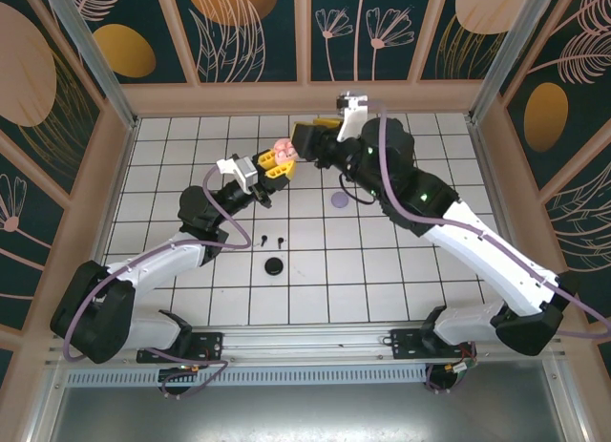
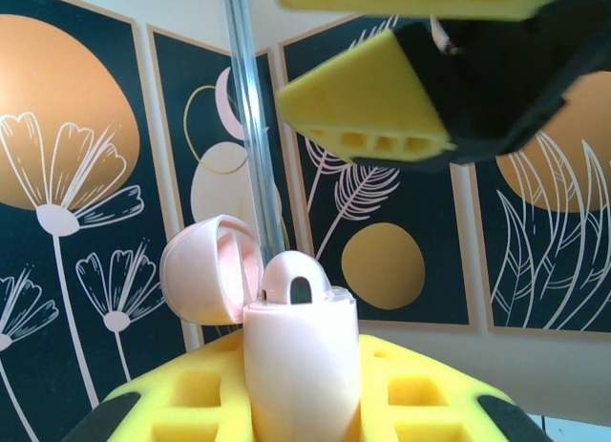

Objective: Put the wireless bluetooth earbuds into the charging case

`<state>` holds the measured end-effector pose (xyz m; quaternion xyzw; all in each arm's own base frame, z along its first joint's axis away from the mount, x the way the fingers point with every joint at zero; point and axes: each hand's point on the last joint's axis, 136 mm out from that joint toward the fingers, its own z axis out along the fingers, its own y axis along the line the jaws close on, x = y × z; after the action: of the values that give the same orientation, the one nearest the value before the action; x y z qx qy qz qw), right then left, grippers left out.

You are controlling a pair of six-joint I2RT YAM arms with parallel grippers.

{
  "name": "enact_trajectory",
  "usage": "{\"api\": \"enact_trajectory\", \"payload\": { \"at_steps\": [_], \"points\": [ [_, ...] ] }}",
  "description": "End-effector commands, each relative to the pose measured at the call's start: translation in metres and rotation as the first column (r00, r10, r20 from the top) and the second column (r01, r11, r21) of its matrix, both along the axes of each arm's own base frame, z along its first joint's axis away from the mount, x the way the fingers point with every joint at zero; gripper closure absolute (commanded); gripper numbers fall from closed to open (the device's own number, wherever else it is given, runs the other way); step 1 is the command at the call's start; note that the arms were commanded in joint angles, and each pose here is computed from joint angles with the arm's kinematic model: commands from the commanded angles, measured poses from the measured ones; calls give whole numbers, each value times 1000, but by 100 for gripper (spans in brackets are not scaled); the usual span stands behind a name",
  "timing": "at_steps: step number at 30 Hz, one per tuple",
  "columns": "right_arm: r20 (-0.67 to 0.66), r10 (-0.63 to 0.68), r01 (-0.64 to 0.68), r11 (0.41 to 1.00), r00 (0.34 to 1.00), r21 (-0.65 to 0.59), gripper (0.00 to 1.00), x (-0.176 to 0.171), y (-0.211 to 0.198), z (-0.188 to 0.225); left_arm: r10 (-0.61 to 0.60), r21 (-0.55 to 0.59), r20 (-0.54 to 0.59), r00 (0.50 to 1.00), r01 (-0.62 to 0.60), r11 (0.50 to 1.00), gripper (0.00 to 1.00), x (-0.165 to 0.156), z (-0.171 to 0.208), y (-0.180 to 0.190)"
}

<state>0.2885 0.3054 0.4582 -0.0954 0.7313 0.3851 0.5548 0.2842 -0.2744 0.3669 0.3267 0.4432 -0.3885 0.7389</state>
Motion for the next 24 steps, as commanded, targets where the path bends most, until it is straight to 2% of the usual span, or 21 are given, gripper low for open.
{"api": "enact_trajectory", "payload": {
  "at_steps": [1, 5, 13, 18, 24],
  "points": [
    [-108, 20, -21, 1000, 994, -7, 58, 19, 0, -12, -35, 24, 21, 999, 35, 999, 100, -7, -5, -5],
    [-213, 57, -70, 996, 975, -54, 76, 39, 7, -29, -62, 75, 8, 998, 61, 995, 100, -7, -17, -12],
    [-361, 134, -198, 969, 923, -147, 83, 48, 30, -60, -83, 107, -4, 997, 83, 991, 100, -5, -22, -19],
    [-453, 154, -269, 941, 878, -203, 87, 32, 33, -94, -78, 106, -4, 997, 78, 991, 100, -2, -20, -20],
    [-497, 182, -327, 919, 848, -221, 91, -10, 24, -111, -40, 88, -13, 999, 41, 995, 100, 8, -16, -19]
  ]
}}
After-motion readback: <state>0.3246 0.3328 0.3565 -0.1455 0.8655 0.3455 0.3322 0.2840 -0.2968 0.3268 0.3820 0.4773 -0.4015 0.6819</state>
